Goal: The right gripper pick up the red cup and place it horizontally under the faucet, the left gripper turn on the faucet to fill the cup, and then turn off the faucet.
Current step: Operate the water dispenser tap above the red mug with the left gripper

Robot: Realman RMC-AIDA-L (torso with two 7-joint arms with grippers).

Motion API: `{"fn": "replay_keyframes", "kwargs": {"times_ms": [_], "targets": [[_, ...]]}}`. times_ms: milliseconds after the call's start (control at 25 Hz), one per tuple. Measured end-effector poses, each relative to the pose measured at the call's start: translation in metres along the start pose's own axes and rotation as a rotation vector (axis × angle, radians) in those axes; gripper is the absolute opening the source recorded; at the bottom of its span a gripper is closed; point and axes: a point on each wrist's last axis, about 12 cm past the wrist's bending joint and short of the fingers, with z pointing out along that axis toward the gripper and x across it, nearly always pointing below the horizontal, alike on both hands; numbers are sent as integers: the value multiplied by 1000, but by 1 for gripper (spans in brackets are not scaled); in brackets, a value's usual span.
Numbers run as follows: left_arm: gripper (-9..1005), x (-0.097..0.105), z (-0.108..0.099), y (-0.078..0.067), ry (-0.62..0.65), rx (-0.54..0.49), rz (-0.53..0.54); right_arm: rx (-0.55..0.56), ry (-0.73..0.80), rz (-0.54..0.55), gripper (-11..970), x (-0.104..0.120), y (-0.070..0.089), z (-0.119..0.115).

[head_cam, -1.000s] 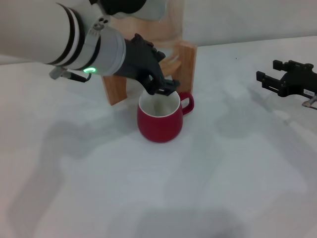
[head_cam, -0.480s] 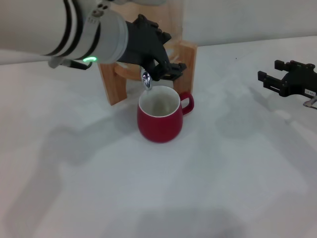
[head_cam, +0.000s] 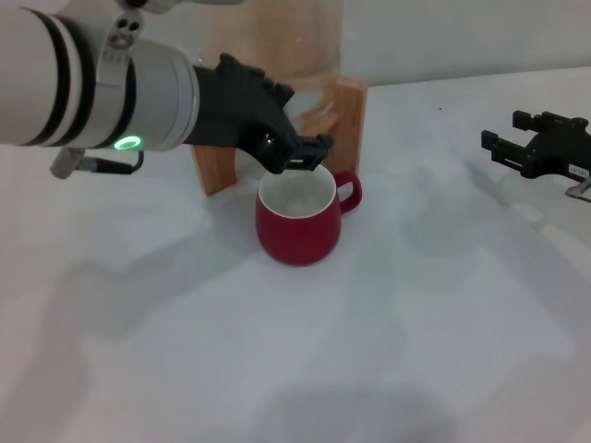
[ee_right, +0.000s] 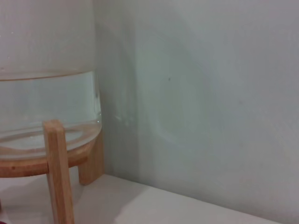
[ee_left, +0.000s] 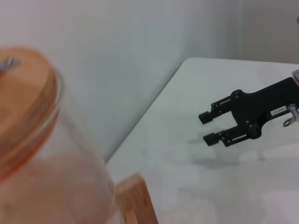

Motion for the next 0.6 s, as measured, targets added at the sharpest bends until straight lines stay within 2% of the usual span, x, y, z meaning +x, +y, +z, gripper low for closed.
{"fn": "replay_keyframes", "kwargs": {"times_ms": [200, 600], "targets": [[649, 7, 0, -1, 50, 21, -97, -1, 0, 6, 589, 0, 0, 0], [649, 13, -3, 6, 85, 6, -125, -7, -2, 19, 589, -1, 1, 0]]}}
